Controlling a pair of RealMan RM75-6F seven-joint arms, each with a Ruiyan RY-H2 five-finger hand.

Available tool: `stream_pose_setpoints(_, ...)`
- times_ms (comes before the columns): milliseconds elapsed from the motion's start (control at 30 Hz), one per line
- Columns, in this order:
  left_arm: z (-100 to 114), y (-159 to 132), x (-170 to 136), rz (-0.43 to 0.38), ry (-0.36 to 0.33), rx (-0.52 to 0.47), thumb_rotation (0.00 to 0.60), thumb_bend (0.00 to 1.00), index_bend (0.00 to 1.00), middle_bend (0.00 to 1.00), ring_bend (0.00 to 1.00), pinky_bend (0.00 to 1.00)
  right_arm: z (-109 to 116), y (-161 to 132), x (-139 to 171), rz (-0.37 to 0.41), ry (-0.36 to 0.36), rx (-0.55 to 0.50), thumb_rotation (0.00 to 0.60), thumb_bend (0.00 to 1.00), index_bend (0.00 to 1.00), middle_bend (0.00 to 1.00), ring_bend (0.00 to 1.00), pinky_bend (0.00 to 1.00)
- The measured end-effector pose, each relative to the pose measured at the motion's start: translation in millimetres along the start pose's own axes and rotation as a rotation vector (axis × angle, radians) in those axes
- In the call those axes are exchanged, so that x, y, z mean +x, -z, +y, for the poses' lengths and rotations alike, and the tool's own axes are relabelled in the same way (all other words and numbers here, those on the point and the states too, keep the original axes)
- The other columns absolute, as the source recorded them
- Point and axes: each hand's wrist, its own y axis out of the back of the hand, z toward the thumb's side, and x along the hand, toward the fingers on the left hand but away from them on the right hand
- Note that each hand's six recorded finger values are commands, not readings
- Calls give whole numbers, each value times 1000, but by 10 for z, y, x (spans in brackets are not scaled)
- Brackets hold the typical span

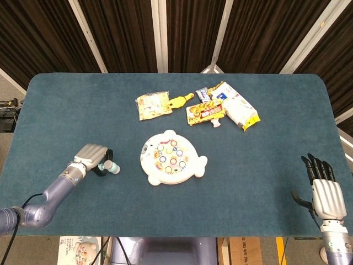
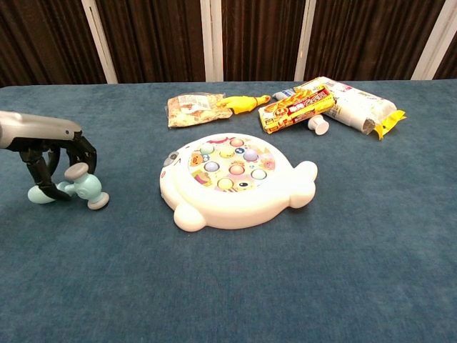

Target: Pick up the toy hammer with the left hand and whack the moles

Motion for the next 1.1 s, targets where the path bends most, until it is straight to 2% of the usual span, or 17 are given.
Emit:
stream_pose_setpoints(167, 49, 36, -13, 17, -16, 2, 600, 21, 282, 266, 173, 318, -4, 0, 0, -2, -3, -2, 600, 249, 0, 0, 0, 0)
stream_pose_setpoints(333, 115, 58, -66, 26, -34, -15, 600, 5, 125, 141, 53, 154, -4, 1, 0, -2, -4, -1, 600, 249, 0, 0, 0, 0)
stream_pose_setpoints(467, 168, 87, -133, 31, -55, -23, 600, 4, 89, 88, 16, 102, 3, 10, 0, -2, -2, 3, 600, 249, 0, 0, 0, 0)
stream_pose_setpoints(567, 232, 111, -205, 36, -98, -33, 600, 1, 86, 85, 15, 98, 7, 4, 5, 2, -1, 8, 600, 249, 0, 0, 0, 0)
stream_pose_setpoints(667, 303, 140, -317, 39, -165, -34, 600, 0, 76, 72, 7, 77, 6, -1, 13, 6, -1, 16, 600, 250, 0, 0, 0, 0)
stream_pose_setpoints(867, 352, 267, -778, 50, -374, -42, 600, 0, 48, 10, 0, 8, 3, 5, 29, 13, -10, 43, 600, 249, 0, 0, 0, 0)
stream_pose_setpoints(1000, 175, 445, -1302, 84, -507, -71, 600, 0, 20, 0, 0, 0, -5, 7, 46, 21, -21, 80, 600, 249, 0, 0, 0, 0)
stream_pose_setpoints(1100, -43, 548, -1680, 113, -558, -101, 600, 0, 9, 0, 0, 0, 0, -21, 59, 38, -20, 101, 600, 249, 0, 0, 0, 0)
